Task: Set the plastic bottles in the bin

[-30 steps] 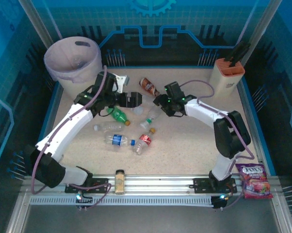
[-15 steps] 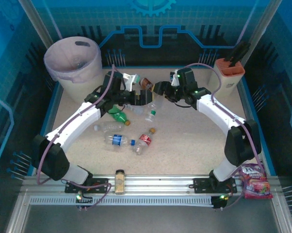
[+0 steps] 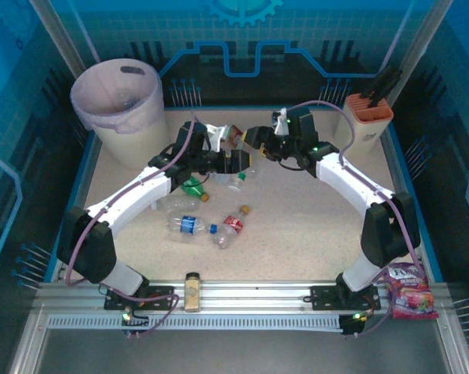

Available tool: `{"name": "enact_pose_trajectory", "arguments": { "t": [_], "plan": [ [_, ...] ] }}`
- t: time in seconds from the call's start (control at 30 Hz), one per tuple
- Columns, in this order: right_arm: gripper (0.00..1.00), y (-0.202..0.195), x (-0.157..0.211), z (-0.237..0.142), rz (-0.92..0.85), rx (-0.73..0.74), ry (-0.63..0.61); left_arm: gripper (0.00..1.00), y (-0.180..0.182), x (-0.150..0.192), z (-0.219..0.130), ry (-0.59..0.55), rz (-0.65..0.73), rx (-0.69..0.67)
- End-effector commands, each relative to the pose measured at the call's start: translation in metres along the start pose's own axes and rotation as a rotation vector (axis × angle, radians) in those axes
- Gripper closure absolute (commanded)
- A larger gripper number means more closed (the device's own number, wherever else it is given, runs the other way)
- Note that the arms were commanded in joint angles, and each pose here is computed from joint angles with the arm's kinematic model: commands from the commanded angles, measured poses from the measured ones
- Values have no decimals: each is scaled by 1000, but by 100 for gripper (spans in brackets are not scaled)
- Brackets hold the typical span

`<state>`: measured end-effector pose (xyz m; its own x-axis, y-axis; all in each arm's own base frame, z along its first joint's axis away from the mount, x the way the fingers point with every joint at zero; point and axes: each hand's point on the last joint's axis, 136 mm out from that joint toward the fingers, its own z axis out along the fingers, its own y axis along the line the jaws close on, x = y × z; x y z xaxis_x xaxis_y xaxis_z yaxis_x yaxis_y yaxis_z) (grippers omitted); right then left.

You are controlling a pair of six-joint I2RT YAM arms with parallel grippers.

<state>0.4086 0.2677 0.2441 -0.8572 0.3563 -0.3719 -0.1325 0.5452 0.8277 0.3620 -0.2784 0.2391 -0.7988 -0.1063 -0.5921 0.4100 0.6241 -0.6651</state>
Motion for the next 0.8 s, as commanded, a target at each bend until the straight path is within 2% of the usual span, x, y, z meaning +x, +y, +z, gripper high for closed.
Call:
{"name": "enact_pose_trajectory", "arguments": {
  "t": [0.0,0.07,0.2,0.27,0.53,0.6,0.77],
  "plan": [
    [61,11,-10,-10,14,-52,-38,31,-2,-3,5,-20,17,11],
    [59,11,-11,-8,40,-61,-48,39,-2,-4,6,-19,15,10],
    [49,12,-14,-8,64,-76,-58,43,-4,-6,4,-23,19,12],
    [37,12,-17,-9,80,-82,-66,43,-4,-7,3,-26,22,9],
    [5,12,-36,-39,118,-108,-132,44,-1,-9,4,-29,18,-8],
    [0,10,-39,-51,104,-88,-149,44,-1,-11,3,-32,20,-13],
    [0,-16,-39,-85,74,-10,-164,47,-7,-38,-18,-87,67,-37]
  ]
}}
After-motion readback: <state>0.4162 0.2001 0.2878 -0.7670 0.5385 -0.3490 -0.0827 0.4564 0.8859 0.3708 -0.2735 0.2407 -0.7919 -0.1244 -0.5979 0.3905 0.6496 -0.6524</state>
